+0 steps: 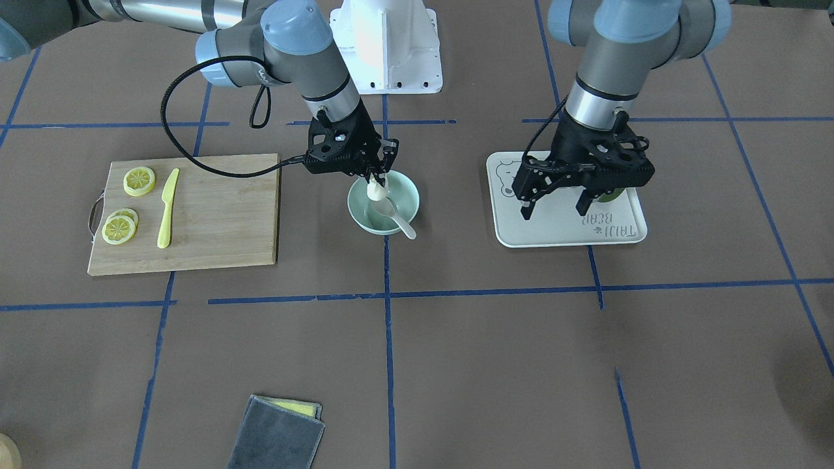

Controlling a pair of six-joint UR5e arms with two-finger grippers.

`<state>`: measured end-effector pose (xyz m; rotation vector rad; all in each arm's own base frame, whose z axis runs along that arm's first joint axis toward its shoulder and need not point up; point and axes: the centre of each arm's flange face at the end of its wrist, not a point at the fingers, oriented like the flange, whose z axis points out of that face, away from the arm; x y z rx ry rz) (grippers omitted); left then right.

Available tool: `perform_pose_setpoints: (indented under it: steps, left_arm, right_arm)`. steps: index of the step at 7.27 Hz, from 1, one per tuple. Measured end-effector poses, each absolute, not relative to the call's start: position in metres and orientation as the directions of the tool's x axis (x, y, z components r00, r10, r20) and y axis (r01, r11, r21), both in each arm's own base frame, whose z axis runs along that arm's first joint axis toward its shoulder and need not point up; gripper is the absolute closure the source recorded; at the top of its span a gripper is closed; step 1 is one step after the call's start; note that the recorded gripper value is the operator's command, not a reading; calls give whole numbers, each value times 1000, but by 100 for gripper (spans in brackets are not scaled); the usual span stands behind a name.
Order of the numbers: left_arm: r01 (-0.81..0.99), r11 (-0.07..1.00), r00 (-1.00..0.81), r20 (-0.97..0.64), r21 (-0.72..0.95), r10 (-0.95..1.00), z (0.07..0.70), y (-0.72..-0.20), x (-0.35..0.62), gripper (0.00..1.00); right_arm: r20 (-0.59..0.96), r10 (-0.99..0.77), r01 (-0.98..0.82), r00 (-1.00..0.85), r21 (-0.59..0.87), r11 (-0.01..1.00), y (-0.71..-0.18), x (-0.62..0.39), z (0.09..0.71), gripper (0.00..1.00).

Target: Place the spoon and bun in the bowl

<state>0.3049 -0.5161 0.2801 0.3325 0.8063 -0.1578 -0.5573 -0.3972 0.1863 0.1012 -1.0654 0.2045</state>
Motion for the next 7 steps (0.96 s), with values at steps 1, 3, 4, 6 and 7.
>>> perform_pose_setpoints:
  steps: [1, 3, 4, 6, 7]
  left_arm:
    - [229, 934, 716, -698, 274, 29, 296, -522, 288, 0]
    - [163, 927, 768, -633, 337, 95, 328, -535, 246, 0]
    - [119, 927, 784, -607, 356, 133, 346, -542, 220, 0]
    - [31, 926, 804, -560, 376, 201, 394, -555, 146, 0]
    - [-15, 924, 812, -535, 382, 234, 424, -556, 104, 0]
  right_arm:
    - [877, 117, -215, 466, -16, 976, -397, -558, 185, 0]
    - [879, 115, -215, 462, -15, 977, -396, -558, 182, 0]
    - [880, 114, -214, 461, -14, 977, -396, -558, 181, 0]
    - [881, 113, -214, 459, -14, 977, -396, -558, 180, 0]
    - [881, 113, -214, 459, -14, 977, -396, -558, 180, 0]
